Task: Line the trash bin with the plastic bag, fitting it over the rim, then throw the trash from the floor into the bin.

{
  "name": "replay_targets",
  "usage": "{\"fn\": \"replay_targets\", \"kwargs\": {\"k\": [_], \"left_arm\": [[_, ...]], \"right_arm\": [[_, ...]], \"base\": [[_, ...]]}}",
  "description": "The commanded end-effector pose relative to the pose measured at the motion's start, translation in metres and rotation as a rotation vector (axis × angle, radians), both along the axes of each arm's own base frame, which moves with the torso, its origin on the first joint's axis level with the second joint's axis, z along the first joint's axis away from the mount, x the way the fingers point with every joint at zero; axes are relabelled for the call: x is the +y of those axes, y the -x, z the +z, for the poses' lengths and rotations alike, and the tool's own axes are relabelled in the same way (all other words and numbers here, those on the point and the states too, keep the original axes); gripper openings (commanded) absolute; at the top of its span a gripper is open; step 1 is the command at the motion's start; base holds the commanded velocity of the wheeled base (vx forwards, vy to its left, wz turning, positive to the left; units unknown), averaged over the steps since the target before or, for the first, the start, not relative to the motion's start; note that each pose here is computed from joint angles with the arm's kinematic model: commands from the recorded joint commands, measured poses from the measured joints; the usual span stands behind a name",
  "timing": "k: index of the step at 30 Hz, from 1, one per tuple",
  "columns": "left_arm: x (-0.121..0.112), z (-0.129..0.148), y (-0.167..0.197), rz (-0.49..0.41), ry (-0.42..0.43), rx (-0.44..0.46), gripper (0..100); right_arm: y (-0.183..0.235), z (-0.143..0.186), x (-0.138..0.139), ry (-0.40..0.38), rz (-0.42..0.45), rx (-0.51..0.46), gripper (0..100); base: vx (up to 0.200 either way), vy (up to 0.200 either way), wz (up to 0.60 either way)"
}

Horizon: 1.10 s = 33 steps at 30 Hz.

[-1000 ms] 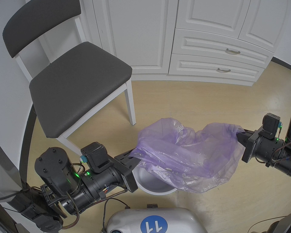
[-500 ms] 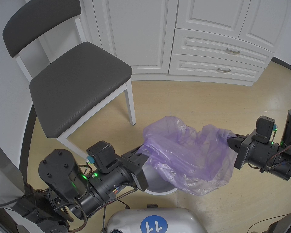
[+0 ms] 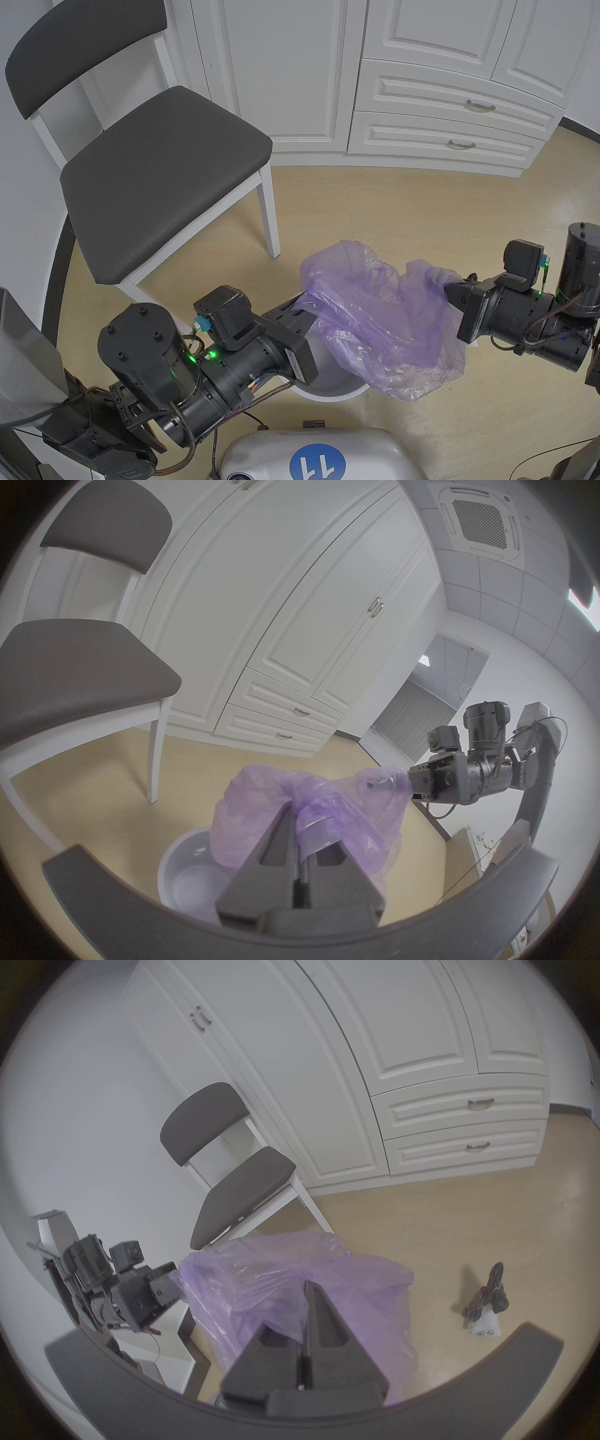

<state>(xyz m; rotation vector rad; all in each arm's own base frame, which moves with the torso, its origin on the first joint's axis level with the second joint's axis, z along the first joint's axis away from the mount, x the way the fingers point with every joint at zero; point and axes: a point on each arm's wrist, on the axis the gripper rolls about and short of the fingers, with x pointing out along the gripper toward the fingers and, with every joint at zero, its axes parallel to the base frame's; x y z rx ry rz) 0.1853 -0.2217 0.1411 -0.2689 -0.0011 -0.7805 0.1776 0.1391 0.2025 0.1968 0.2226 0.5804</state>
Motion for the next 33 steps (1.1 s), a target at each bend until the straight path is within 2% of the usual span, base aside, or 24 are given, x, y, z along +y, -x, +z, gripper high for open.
{"fn": "replay_targets", "kwargs": {"k": [1, 11, 15, 26, 30, 33], "left_arm": [[-0.002, -0.010, -0.015, 0.034, -0.016, 0.020, 0], [-0.004, -0.027, -0.036, 0.078, -0.025, 0.067, 0], [0.001, -0.031, -0.034, 0.083, -0.044, 0.085, 0], [0.007, -0.043, -0.027, 0.079, -0.095, 0.122, 0], [0.009, -0.040, -0.024, 0.078, -0.091, 0.116, 0], [0.019, -0.027, -0.012, 0.069, -0.089, 0.083, 0]], "right_arm": [[-0.012, -0.004, 0.010, -0.020, -0.011, 0.046, 0], [-0.044, -0.024, 0.031, -0.106, -0.056, 0.196, 0], [-0.054, -0.042, 0.042, -0.084, -0.054, 0.257, 0], [-0.055, -0.057, 0.053, -0.049, -0.033, 0.298, 0], [-0.054, -0.059, 0.055, -0.048, -0.034, 0.321, 0], [-0.043, -0.049, 0.057, -0.042, -0.007, 0.331, 0]], "base": [[0.000, 0.000, 0.00], [0.000, 0.000, 0.00], [0.000, 0.000, 0.00], [0.000, 0.000, 0.00], [0.000, 0.000, 0.00], [0.000, 0.000, 0.00]]}}
